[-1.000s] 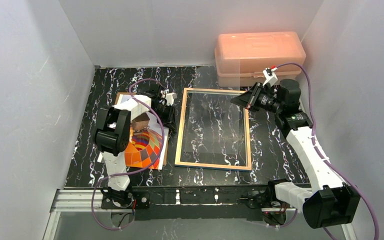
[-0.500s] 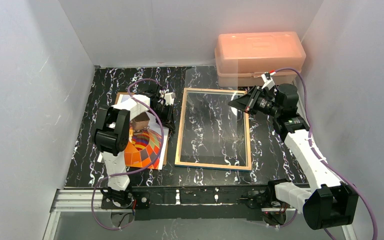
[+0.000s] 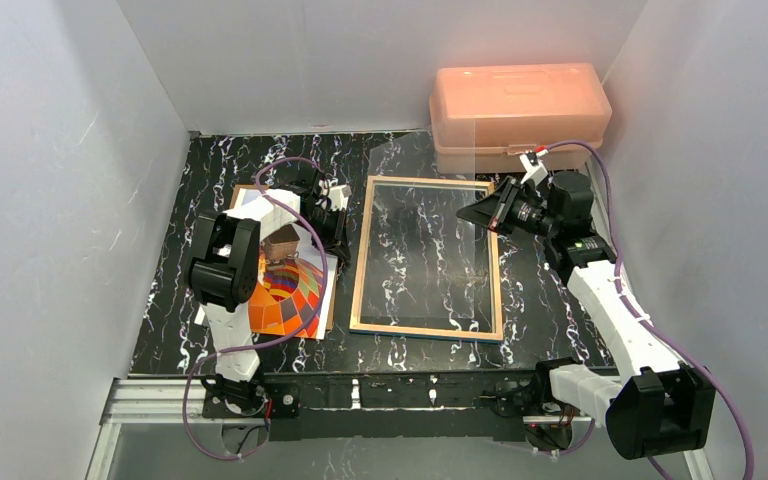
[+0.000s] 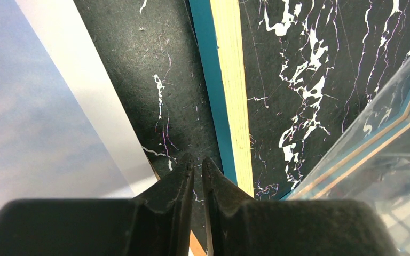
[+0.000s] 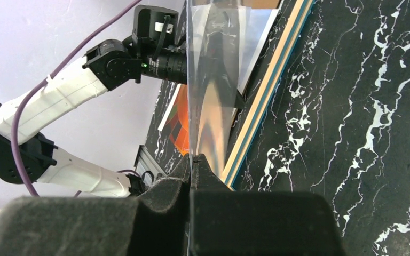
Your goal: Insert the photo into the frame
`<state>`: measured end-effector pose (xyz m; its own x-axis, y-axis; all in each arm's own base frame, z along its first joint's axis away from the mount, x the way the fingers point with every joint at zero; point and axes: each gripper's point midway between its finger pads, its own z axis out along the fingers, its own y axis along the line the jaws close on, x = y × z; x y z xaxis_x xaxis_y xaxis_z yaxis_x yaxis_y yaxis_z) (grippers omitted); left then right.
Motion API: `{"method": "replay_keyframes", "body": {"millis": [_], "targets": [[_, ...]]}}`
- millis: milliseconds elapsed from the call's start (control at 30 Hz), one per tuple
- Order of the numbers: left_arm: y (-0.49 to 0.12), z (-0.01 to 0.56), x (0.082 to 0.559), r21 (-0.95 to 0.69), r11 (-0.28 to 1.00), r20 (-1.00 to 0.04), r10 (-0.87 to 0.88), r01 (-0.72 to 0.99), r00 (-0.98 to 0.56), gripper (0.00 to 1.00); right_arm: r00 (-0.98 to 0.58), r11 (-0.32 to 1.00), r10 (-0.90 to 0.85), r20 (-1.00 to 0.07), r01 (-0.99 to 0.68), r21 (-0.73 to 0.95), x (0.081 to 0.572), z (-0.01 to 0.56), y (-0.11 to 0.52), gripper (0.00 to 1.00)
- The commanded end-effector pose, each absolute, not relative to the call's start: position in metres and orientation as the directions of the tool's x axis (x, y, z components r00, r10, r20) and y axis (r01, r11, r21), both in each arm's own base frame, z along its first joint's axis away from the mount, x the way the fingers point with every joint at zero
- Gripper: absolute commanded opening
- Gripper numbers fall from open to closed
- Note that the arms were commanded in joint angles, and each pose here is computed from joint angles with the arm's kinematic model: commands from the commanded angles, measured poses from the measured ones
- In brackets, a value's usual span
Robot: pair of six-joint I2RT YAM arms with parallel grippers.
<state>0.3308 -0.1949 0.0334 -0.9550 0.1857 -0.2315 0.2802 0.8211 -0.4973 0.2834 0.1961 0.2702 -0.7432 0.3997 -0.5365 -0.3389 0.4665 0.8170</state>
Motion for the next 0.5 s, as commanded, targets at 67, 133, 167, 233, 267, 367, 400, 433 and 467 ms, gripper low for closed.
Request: {"method": "replay_keyframes", "body": {"millis": [67,133,167,233,267,367,400,433,467], "targets": [[-0.1937,0.0509,0.3307,-0.501,0.813,-0.258,0.189,0.298,-0.948,0.1,-0.718,0.513,0.35,-0.602,-0.391,0.764,0.283,0.2701,0.1922,0.01],[-0.1936,0.0518,0.3307,-0.499,0.812,-0.261,0.191,0.302,-0.946,0.1,-0.719,0.515,0.347,-0.602,-0.39,0.763,0.2842,0.2691,0.1924,0.01],[-0.1933,0.0521,0.3307,-0.499,0.812,-0.262,0.192,0.303,-0.946,0.09,-0.72,0.515,0.347,-0.602,-0.39,0.763,0.2845,0.2686,0.1927,0.01],[-0.1932,0.0527,0.3305,-0.497,0.812,-0.265,0.194,0.306,-0.945,0.09,-0.717,0.518,0.347,-0.605,-0.392,0.761,0.285,0.2691,0.1922,0.01],[-0.1926,0.0521,0.3305,-0.496,0.813,-0.264,0.193,0.304,-0.945,0.09,-0.716,0.521,0.344,-0.607,-0.392,0.758,0.2853,0.2692,0.1919,0.01],[-0.1931,0.0519,0.3293,-0.498,0.812,-0.262,0.195,0.305,-0.945,0.09,-0.714,0.535,0.335,-0.615,-0.393,0.748,0.2855,0.2695,0.1905,0.01],[-0.193,0.0517,0.3288,-0.499,0.811,-0.261,0.195,0.305,-0.945,0.09,-0.712,0.545,0.329,-0.62,-0.393,0.741,0.2859,0.2689,0.1893,0.01],[-0.1928,0.0519,0.3292,-0.499,0.811,-0.262,0.193,0.304,-0.945,0.08,-0.709,0.55,0.326,-0.625,-0.395,0.736,0.286,0.2695,0.1886,0.01],[-0.1928,0.0516,0.3287,-0.5,0.811,-0.26,0.192,0.303,-0.946,0.08,-0.709,0.552,0.324,-0.627,-0.397,0.733,0.2862,0.2699,0.1884,0.01]]}}
